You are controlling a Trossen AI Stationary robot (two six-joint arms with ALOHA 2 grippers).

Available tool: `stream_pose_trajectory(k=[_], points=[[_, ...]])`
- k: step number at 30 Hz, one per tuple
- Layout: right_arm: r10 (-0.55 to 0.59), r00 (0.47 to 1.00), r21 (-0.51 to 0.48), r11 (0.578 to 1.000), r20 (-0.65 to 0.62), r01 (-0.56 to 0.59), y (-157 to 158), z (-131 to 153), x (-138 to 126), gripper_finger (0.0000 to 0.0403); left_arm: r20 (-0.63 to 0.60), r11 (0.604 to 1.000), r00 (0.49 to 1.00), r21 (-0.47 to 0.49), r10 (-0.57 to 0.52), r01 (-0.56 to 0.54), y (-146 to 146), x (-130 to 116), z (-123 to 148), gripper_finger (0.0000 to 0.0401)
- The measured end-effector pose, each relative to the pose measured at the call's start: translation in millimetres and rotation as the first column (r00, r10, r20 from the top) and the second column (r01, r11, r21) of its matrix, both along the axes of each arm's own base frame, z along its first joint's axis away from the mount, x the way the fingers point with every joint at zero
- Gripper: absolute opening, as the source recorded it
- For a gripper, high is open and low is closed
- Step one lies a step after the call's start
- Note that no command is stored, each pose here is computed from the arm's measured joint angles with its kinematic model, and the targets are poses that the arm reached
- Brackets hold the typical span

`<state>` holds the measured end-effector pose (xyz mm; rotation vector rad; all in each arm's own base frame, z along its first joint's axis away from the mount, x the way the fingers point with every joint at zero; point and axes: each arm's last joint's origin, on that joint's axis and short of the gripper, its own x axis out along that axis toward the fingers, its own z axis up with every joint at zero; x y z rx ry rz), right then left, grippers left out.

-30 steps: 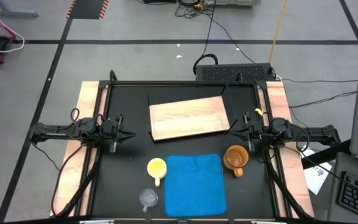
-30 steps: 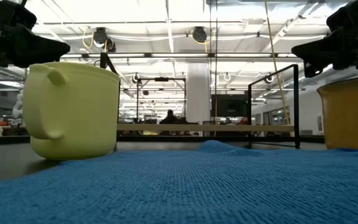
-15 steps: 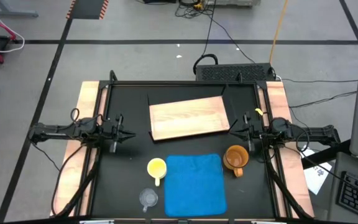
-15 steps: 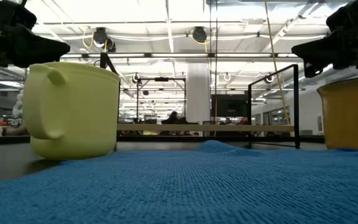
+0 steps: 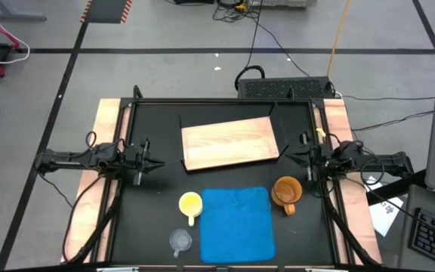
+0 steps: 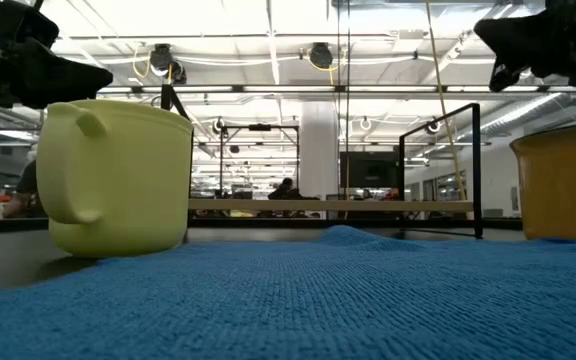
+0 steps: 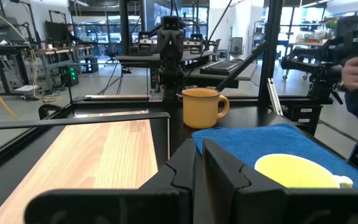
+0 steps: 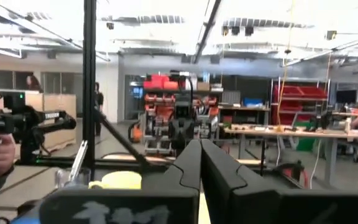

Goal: Stack small to large cups/mugs on shelf
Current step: Put the orange mug on the shelf

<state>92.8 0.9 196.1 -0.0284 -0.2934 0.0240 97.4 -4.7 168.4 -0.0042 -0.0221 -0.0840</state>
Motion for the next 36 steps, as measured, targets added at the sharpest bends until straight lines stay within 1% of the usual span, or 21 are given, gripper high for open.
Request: stream_pose_trajectory(k=[1,3,7,10,13,16,19,23,25,27,31,34,36], points=[[0.001,1.000,0.001,1.000,-0.031,-0.001,0.0,-2.2,0.9,0.0002,0.000,1.000,1.000,0.000,0.000,0.000,0.0,0.0,0.0,0.0033],[0.017,0.989,0.014,1.000,-0.149,-0.015,0.4,-7.7,2.9,0.0002,0.000,1.000,1.000,0.000,0.000,0.000,0.0,0.0,0.0,0.0033],[0.041,0.972,0.062,0.998,-0.231,-0.027,0.7,22.5,-2.4,0.0006,0.000,1.000,1.000,0.000,0.000,0.000,0.0,0.0,0.0,0.0033],[0.048,0.941,0.088,0.996,-0.335,-0.019,0.7,37.2,-3.2,0.0020,0.000,1.000,1.000,0.000,0.000,0.000,0.0,0.0,0.0,0.0033],[0.058,0.914,0.125,0.992,-0.403,-0.008,0.7,56.2,-4.2,0.0045,-0.001,1.000,1.000,0.000,0.000,0.000,0.0,0.0,-0.2,0.0033],[0.081,0.859,0.199,0.980,-0.505,0.025,0.7,65.7,-0.5,0.0083,0.000,1.000,1.000,0.000,0.000,0.000,0.0,0.0,-0.1,0.0033],[0.104,0.811,0.265,0.962,-0.576,0.065,0.8,76.0,3.2,0.0128,-0.001,1.000,1.000,-0.001,0.000,0.000,0.0,0.0,-0.2,0.0033],[0.129,0.686,0.307,0.941,-0.716,0.143,1.0,78.3,9.9,0.0179,-0.001,1.000,1.000,-0.003,0.000,0.000,0.0,0.0,-0.2,0.0033],[0.136,0.628,0.312,0.933,-0.766,0.179,1.0,80.4,11.4,0.0198,-0.001,1.000,1.000,-0.004,0.000,0.000,0.0,0.0,-0.2,0.0033],[0.148,0.554,0.308,0.928,-0.819,0.208,1.3,79.6,12.0,0.0213,-0.001,1.000,1.000,-0.005,0.000,0.000,0.0,0.0,-0.2,0.0033],[0.171,0.426,0.301,0.917,-0.888,0.261,1.8,76.3,14.4,0.0228,-0.002,1.000,1.000,-0.005,0.000,0.000,0.0,0.0,-0.2,0.0033],[0.178,0.358,0.294,0.906,-0.917,0.303,1.8,70.8,16.9,0.0228,-0.001,1.000,1.000,-0.005,0.000,0.000,0.0,0.0,-0.2,0.0033],[0.183,0.303,0.284,0.898,-0.935,0.335,1.8,66.4,18.6,0.0226,-0.001,1.000,1.000,-0.005,0.000,0.000,0.0,0.0,-0.2,0.0033]])
